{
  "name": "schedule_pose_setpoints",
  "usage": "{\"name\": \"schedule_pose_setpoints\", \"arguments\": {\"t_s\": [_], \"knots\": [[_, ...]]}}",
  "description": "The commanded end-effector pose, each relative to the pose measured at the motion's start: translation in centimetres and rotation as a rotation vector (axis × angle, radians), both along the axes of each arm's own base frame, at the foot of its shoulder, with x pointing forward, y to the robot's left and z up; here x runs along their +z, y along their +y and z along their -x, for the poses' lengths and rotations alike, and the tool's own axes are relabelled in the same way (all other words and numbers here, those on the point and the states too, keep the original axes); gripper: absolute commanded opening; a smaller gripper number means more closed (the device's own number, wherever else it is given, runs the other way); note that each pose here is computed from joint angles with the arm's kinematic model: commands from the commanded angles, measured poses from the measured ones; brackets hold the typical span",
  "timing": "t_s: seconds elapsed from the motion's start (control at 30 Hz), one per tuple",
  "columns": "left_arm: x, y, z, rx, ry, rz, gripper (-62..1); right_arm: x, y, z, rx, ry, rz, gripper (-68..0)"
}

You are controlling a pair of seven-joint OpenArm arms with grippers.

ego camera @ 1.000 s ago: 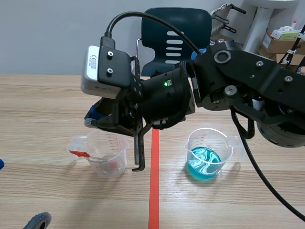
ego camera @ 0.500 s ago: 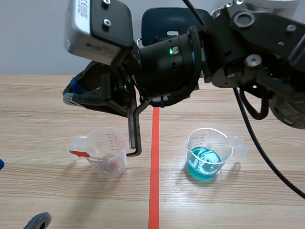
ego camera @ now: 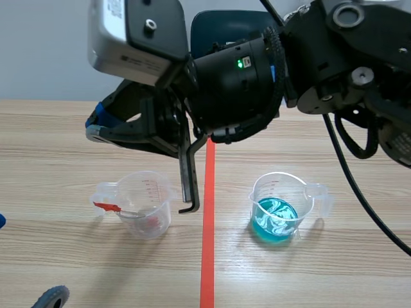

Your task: Do the redox reaction experiment

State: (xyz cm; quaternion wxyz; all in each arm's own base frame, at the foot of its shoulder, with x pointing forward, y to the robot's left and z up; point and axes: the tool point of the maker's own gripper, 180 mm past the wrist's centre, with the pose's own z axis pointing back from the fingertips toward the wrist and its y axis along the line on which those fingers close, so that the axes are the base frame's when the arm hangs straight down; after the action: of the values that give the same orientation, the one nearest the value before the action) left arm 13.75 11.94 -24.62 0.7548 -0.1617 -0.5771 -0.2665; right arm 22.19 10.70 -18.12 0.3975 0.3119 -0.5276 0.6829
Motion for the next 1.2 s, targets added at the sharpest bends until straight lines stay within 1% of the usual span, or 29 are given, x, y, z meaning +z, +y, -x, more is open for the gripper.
{"name": "schedule_pose_setpoints", "arguments": {"t_s": [0.0, 0.1, 0.17, 0.33, 0.47, 0.5, 0.67, 0.8, 0.83, 0.87, 0.93, 1.0, 1.07, 1.17], "knots": [[0.7, -0.2, -0.3, 0.001, -0.025, 0.017, 1.4, 0.3, -0.8, -0.4, 0.000, 0.003, 0.000, -55.7], [0.7, -0.2, -0.3, 0.001, -0.025, 0.017, 1.4, -0.3, -2.2, -0.8, -0.020, 0.025, 0.025, -44.2], [0.7, -0.2, -0.3, 0.001, -0.025, 0.017, 1.4, -0.8, -3.1, -1.0, -0.036, 0.038, 0.045, -41.1], [0.7, -0.2, -0.3, 0.001, -0.025, 0.017, 1.4, -1.6, -5.3, -1.5, -0.070, 0.062, 0.087, -35.8], [0.7, -0.2, -0.3, 0.001, -0.025, 0.017, 1.4, -2.2, -6.7, -1.9, -0.095, 0.068, 0.124, -23.6], [0.7, -0.2, -0.3, 0.001, -0.025, 0.017, 1.4, -2.4, -7.0, -2.0, -0.100, 0.068, 0.132, -22.0], [0.7, -0.2, -0.3, 0.001, -0.025, 0.017, 1.4, -3.0, -8.3, -2.3, -0.123, 0.064, 0.173, -21.7], [0.7, -0.2, -0.3, 0.001, -0.025, 0.017, 1.4, -3.6, -8.9, -2.6, -0.129, 0.035, 0.209, -21.6], [0.7, -0.2, -0.3, 0.001, -0.025, 0.017, 1.4, -3.7, -9.0, -2.6, -0.130, 0.024, 0.219, -20.6], [0.7, -0.2, -0.3, 0.001, -0.025, 0.017, 1.4, -3.8, -9.0, -2.7, -0.130, 0.019, 0.224, -18.3], [0.7, -0.2, -0.3, 0.001, -0.025, 0.017, 1.4, -3.8, -9.0, -2.7, -0.130, 0.017, 0.226, -11.2], [0.7, -0.2, -0.3, 0.001, -0.025, 0.017, 1.4, -3.9, -9.0, -2.7, -0.131, 0.014, 0.229, -5.7], [0.7, -0.2, -0.3, 0.001, -0.025, 0.017, 1.4, -3.9, -9.0, -2.7, -0.130, 0.013, 0.229, -3.7], [0.7, -0.2, -0.3, 0.001, -0.025, 0.017, 1.4, -3.7, -8.9, -2.5, -0.124, 0.008, 0.228, -3.7]]}}
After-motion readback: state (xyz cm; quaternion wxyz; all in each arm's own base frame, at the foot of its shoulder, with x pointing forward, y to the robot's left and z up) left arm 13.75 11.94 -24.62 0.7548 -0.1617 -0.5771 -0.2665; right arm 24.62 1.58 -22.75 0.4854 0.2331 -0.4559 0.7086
